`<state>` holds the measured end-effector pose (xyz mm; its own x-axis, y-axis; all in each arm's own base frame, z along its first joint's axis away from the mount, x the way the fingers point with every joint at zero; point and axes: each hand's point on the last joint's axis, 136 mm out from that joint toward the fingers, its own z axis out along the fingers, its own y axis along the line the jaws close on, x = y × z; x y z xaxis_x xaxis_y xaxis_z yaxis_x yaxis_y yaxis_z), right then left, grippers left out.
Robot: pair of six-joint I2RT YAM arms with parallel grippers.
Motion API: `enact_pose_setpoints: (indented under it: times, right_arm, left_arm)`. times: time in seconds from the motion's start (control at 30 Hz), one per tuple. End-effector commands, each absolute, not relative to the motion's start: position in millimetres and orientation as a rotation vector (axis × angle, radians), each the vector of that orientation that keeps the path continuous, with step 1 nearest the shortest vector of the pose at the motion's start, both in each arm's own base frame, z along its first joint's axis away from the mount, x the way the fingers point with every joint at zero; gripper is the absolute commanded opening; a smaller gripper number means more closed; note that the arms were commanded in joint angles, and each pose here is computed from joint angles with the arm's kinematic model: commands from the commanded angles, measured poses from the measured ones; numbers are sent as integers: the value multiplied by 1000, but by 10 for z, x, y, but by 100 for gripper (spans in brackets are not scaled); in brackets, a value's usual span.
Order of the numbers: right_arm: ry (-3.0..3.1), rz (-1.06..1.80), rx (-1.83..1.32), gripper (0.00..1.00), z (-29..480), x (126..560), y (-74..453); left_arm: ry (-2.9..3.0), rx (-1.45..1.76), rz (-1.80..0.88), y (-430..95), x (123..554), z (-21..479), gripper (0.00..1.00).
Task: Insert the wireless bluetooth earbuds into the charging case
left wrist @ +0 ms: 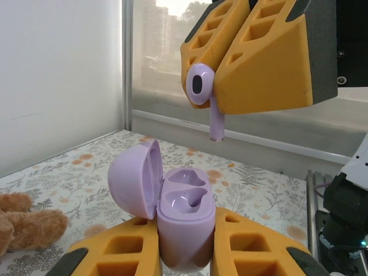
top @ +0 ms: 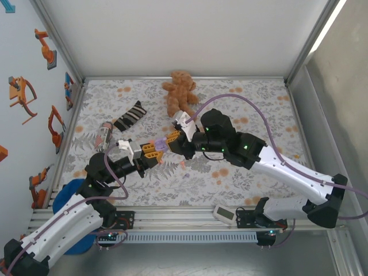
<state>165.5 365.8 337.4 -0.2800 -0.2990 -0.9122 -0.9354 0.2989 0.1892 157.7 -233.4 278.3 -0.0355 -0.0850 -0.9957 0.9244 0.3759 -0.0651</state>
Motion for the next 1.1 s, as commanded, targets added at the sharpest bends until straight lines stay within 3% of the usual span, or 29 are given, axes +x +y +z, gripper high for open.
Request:
enact_pose_setpoints:
  times: [0.0, 1.07]
  right_arm:
    - [1667, 1027, -1139, 16, 3616, 1606, 3742]
    - [1740, 996, -1173, 16, 3346, 1633, 3856]
  left_arm:
    - [1274, 848, -1019, -2347, 1508, 2988, 0]
    - [1270, 848, -1029, -2356, 1500, 3006, 0]
